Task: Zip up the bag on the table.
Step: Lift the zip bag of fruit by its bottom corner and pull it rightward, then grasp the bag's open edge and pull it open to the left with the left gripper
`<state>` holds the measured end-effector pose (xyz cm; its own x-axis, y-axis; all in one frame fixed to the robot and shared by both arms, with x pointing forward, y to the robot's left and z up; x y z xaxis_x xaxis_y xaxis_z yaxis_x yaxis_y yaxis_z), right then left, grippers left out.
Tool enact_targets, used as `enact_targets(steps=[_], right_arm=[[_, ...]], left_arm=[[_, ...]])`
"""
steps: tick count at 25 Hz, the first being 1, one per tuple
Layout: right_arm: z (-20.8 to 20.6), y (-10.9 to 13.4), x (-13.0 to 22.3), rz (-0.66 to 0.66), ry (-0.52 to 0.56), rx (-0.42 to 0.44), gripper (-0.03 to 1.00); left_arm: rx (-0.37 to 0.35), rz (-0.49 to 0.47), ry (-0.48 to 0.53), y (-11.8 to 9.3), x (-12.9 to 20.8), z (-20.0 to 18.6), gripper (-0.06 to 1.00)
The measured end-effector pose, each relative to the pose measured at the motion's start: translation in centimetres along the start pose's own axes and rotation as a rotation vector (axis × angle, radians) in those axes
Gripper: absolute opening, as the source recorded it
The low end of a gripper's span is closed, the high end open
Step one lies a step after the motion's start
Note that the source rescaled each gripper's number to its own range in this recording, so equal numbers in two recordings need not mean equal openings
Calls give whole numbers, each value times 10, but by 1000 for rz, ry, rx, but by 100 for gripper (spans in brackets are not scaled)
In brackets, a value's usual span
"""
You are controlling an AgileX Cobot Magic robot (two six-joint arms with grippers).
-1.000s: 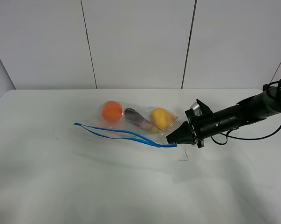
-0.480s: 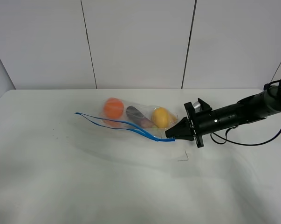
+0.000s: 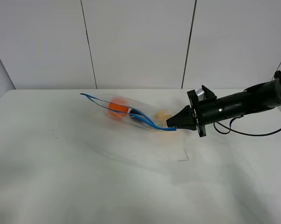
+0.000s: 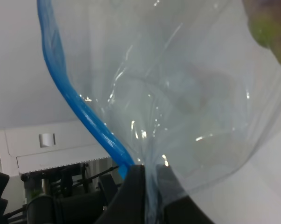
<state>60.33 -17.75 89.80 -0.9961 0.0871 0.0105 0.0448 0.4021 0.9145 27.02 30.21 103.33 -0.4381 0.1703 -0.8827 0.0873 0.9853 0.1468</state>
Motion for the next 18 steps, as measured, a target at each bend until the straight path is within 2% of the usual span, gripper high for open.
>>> enact_targets(steps=[18], right_arm=[[0, 0, 0, 3, 0, 0, 1]], left_arm=[[-1, 0, 0, 0, 0, 0, 100]])
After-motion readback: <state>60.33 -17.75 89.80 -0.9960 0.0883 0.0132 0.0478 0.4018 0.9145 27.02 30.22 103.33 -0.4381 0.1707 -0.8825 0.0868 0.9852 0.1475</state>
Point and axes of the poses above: a point on each arm's last joint axis where the gripper is mounted, z pointing out along that axis toward the gripper, y along the wrist's bending axis when the last joint is at zero, x = y × z, the point moved 4 cm from there along z, pointing out along that axis toward the gripper, and after that the axes turned 7 degrees about z, right-handed, at the moved point
